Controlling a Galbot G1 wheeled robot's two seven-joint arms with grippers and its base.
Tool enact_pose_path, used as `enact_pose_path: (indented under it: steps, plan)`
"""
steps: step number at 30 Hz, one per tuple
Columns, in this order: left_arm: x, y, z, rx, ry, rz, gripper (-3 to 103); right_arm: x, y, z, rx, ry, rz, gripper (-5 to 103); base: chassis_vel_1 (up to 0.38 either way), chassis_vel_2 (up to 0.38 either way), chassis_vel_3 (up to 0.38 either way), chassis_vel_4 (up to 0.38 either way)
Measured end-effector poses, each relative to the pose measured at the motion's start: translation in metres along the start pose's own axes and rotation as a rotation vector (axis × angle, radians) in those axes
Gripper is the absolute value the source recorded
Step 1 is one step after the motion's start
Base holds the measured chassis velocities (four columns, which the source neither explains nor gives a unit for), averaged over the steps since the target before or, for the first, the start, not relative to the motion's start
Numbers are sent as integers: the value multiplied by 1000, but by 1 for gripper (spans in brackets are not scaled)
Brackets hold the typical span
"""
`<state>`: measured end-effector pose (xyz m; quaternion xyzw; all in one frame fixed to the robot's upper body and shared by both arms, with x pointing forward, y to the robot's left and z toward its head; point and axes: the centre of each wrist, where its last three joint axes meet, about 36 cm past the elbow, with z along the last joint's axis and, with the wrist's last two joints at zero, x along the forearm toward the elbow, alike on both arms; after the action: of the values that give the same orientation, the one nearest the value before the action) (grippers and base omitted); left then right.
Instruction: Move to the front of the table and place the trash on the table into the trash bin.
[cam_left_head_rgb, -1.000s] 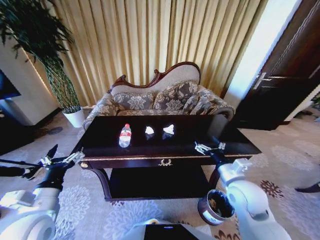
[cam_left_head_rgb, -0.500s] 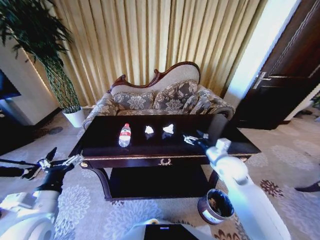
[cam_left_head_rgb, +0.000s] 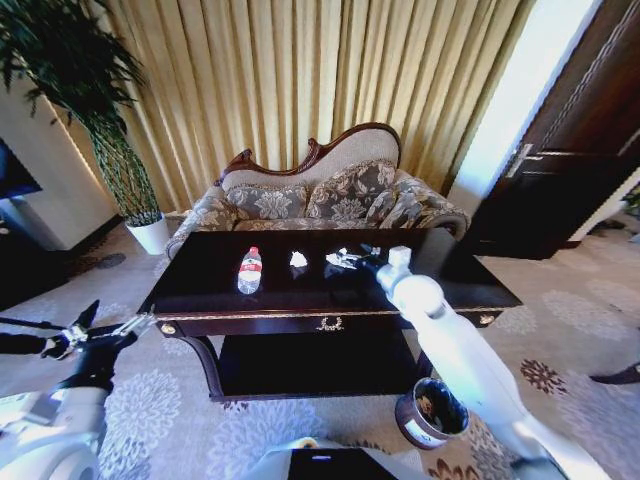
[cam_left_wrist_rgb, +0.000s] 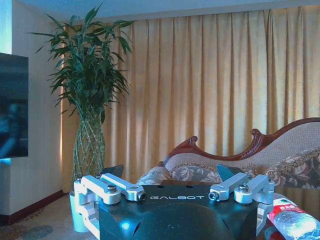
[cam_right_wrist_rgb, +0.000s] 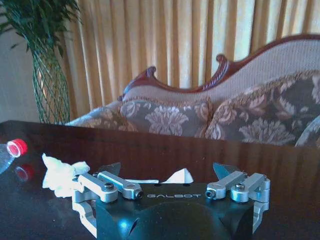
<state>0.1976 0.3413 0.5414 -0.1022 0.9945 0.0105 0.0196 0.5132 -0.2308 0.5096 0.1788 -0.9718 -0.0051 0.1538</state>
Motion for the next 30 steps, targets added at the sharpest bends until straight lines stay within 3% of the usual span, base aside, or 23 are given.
enact_pose_path:
  steps: [5, 18, 20, 25, 27, 29, 30]
  plan:
    - [1, 0, 0, 0, -2, -12, 100, -19, 3, 8, -4, 57, -1, 100, 0, 0, 0, 0]
    - [1, 0, 1, 6, -7, -25, 100, -32, 7, 14, 14, 79, 3, 100, 0, 0, 0, 0]
    - [2, 0, 1, 4, -10, -27, 100, -32, 7, 14, 15, 78, 3, 96, 0, 0, 0, 0]
    - [2, 1, 1, 2, -15, -30, 100, -29, 7, 15, 18, 76, 4, 70, 0, 0, 0, 0]
    - [2, 1, 1, 3, -16, -29, 100, -29, 7, 16, 19, 77, 5, 70, 0, 0, 0, 0]
    - [2, 0, 1, 4, -18, -28, 100, -27, 6, 17, 19, 76, 6, 58, 0, 0, 0, 0]
    - [2, 0, 1, 4, -18, -28, 100, -27, 6, 17, 19, 76, 6, 58, 0, 0, 0, 0]
